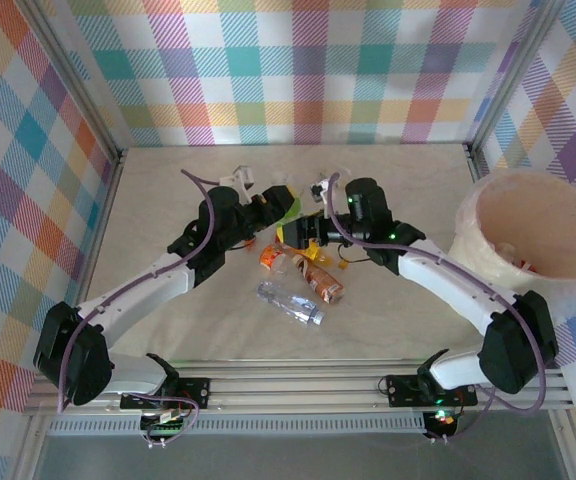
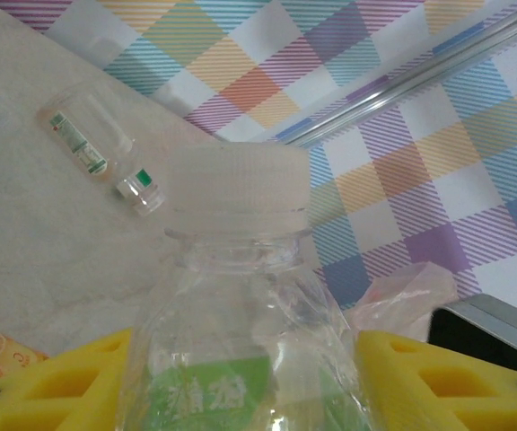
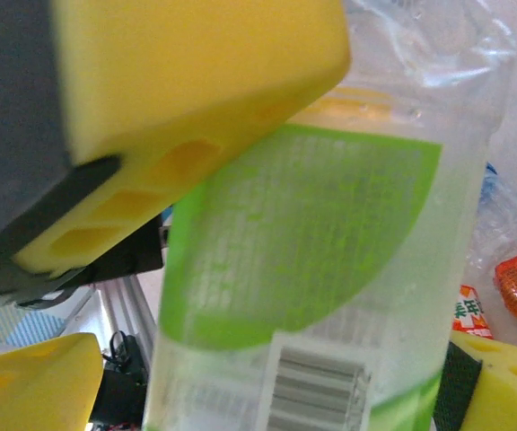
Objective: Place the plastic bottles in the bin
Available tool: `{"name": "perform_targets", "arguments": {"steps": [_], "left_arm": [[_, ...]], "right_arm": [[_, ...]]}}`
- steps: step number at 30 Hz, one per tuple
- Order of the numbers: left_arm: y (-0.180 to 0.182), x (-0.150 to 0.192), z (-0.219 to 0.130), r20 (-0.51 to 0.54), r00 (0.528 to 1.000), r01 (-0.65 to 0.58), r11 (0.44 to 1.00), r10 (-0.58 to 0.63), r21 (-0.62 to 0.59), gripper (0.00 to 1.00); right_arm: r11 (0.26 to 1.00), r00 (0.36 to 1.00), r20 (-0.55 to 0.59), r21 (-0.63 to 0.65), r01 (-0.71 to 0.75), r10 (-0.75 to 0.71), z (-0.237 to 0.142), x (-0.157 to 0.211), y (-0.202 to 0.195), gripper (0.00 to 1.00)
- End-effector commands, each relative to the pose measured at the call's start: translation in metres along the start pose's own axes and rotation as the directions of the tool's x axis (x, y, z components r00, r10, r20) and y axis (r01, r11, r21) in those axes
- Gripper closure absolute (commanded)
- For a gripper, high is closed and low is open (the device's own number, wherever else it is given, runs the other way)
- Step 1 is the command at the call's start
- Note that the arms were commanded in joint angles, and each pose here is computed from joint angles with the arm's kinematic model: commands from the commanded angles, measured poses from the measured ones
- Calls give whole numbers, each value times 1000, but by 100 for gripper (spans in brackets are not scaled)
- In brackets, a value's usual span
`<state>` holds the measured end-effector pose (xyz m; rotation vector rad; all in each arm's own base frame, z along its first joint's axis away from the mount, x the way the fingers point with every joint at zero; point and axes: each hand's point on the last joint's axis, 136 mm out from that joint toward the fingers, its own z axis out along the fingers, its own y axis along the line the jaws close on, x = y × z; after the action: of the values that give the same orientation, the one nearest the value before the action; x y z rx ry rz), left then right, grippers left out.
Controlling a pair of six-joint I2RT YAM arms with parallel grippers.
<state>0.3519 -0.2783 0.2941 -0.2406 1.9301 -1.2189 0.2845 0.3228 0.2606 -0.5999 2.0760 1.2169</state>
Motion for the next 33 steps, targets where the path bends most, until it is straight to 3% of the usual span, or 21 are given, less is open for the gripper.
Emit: {"name": "perform_targets", "arguments": {"steps": [1,11,15,17,25,30,33], "left_arm": [[-27,-10,0,25,1000,-13,997,11,81,44],[-26,-9,0,22,1000,-14,997,13,72,42],[-28,-15,-8,18,1000,15,1000,-16,23,10],[-33,-18,-14,10,1000,5,1000,-5,7,0],[-62,-11,-33,-33,998,-46,989,51,143,0],[-65,6,-35,-83,991,-88,974,107,208,0],[-52,19,-31,-103,986,-115,977,134,178,0]], "right_arm": [[1000,1000,10,12,23,-24,3,-7,3,13],[997,999,33,72,2,-4,-1,-11,-5,35],[990,997,74,138,12,-22,-12,-15,-11,39],[986,996,89,167,16,-31,-18,-17,-13,40],[927,987,143,375,9,-68,-48,-32,-34,43],[876,981,157,482,24,-114,-74,-46,-42,43],[863,977,157,502,49,-146,-90,-52,-44,43]]}}
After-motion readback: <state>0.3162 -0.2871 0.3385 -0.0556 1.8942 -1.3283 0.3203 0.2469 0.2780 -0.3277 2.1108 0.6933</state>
